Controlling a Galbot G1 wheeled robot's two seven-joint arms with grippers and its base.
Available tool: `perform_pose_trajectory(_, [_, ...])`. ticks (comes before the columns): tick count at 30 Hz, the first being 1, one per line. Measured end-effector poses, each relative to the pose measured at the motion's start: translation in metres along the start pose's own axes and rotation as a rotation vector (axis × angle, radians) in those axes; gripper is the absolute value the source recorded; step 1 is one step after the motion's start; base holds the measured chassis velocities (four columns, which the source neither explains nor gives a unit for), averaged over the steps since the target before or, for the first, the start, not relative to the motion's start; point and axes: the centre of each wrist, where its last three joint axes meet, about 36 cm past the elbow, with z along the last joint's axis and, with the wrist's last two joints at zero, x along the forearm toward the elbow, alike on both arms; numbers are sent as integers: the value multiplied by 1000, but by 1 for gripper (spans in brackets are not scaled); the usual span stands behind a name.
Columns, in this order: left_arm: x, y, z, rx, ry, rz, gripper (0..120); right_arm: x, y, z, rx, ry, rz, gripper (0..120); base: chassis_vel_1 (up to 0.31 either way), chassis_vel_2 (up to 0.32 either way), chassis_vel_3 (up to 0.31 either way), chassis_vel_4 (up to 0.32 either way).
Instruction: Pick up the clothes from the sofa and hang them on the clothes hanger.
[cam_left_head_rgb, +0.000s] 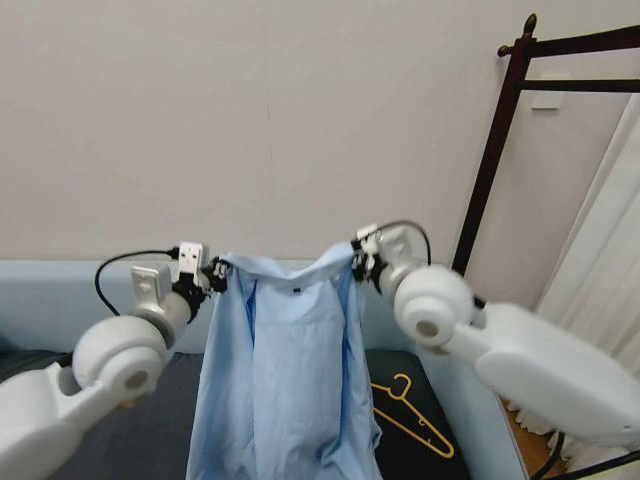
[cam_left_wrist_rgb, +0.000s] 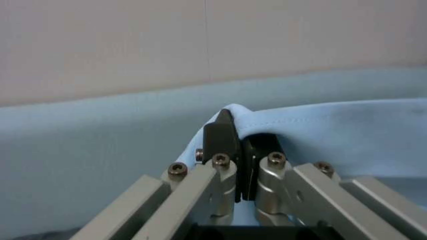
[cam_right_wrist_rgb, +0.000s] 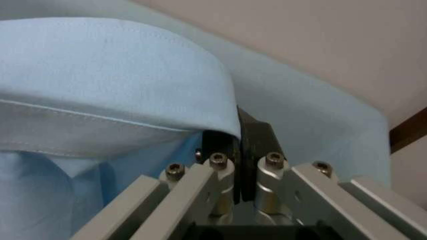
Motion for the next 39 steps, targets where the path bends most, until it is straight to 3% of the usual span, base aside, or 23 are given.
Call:
perform_pose_trajectory(2, [-8, -2, 9, -10, 8, -7, 0, -11, 6, 5, -5, 16, 1, 0, 0, 0, 0, 0])
perform_pose_trajectory(5, [-50, -2, 46, -43, 49, -71, 0, -61, 22, 21, -34, 82, 31, 0, 0, 0, 0, 0])
perform_pose_trajectory(9, [-74, 0, 69, -61, 74, -124, 0, -99, 29, 34, -84, 119, 62, 0, 0, 0, 0, 0])
perform_pose_trajectory(14, [-87, -4, 82, -61, 85, -154, 0, -121, 35, 39, -140, 147, 80, 0, 0, 0, 0, 0])
perform_pose_trajectory(22, [-106, -46, 132, -84, 159, -102, 0, -135, 30, 104, -153, 247, 77, 0, 0, 0, 0, 0])
perform_pose_trajectory(31, [-115, -60, 142, -75, 179, -94, 0, -142, 30, 133, -149, 262, 55, 0, 0, 0, 0, 0])
perform_pose_trajectory(39, [-118, -59, 137, -54, 201, -89, 0, -144, 14, 124, -135, 244, 45, 27, 0, 0, 0, 0])
